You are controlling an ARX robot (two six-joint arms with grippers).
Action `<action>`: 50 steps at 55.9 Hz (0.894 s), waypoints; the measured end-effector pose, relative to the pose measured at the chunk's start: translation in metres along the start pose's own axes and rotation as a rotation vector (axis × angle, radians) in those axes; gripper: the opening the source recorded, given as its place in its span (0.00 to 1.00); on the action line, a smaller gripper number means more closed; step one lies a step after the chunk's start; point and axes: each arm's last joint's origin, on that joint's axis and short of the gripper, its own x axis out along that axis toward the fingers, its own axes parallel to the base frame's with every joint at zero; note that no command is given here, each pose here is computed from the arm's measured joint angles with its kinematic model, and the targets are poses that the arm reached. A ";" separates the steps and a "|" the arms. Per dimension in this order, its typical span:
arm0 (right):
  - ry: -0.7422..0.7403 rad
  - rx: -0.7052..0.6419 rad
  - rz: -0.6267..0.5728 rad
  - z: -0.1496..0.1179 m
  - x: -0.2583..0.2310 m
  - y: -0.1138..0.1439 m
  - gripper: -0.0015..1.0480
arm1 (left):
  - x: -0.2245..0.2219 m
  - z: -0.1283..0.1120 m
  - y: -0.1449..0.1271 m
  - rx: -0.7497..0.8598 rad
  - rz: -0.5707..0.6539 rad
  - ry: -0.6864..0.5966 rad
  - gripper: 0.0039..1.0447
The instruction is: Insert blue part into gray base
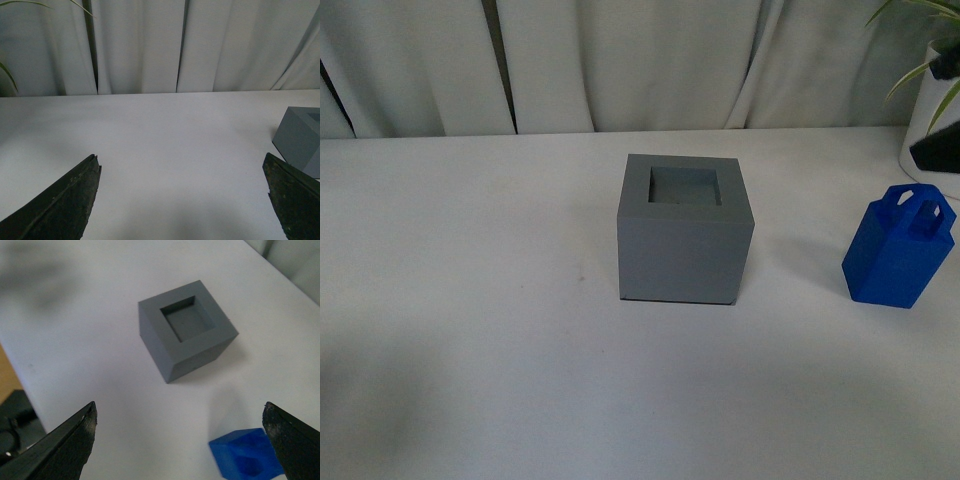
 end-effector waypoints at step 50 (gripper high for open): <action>0.616 -0.397 0.206 0.004 0.076 -0.080 0.93 | 0.000 0.000 0.000 0.000 0.000 0.000 0.94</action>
